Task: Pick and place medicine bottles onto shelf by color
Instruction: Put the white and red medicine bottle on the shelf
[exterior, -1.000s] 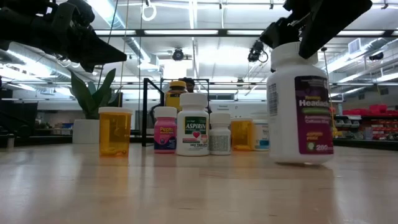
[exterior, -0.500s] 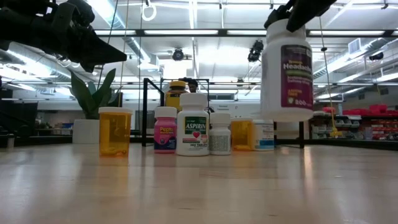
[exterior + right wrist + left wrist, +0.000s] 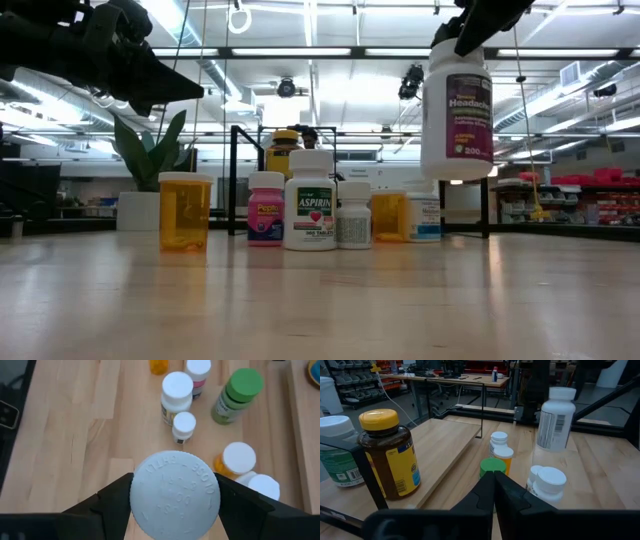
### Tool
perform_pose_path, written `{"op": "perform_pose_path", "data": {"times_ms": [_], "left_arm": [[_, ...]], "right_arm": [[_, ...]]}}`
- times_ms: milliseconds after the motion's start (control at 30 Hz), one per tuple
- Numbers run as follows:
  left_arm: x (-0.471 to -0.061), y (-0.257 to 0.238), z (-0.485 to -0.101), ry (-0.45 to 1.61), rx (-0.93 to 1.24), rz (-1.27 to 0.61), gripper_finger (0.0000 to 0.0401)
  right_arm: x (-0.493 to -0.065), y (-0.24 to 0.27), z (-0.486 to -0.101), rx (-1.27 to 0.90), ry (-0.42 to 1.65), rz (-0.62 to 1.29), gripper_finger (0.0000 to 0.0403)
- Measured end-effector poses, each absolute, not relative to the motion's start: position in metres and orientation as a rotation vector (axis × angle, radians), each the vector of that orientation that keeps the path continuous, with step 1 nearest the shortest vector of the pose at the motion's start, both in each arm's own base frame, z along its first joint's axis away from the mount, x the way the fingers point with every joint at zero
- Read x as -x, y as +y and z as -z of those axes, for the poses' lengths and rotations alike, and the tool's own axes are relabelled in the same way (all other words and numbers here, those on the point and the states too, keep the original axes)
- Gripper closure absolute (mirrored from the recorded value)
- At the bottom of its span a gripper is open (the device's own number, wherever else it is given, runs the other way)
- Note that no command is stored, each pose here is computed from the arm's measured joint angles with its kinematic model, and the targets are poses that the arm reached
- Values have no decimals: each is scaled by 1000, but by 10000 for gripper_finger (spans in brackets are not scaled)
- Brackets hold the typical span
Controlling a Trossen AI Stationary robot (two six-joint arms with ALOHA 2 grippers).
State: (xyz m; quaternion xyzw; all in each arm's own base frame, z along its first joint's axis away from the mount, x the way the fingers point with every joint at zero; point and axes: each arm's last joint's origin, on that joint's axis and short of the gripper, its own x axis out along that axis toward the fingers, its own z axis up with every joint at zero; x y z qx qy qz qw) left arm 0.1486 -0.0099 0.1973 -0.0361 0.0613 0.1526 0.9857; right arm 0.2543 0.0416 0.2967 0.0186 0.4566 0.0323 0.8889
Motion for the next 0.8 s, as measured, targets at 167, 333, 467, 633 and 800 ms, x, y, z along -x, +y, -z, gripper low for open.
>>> {"op": "perform_pose_path", "data": {"times_ms": [167, 333, 467, 633, 800], "left_arm": [[-149, -10, -197, 123, 72, -307, 380], [-149, -10, -197, 123, 72, -307, 378], [-149, -10, -197, 123, 72, -307, 384], [-149, -10, -197, 123, 73, -307, 386], [-149, -10, -197, 123, 74, -307, 377]], "right_arm": [[-246, 30, -308, -60, 941, -42, 144], [-243, 21, -328, -42, 940, -15, 143], [-241, 12, -339, -28, 939, 6, 143], [-238, -7, -349, -49, 950, 107, 143], [-235, -30, -351, -79, 948, 194, 143]]}}
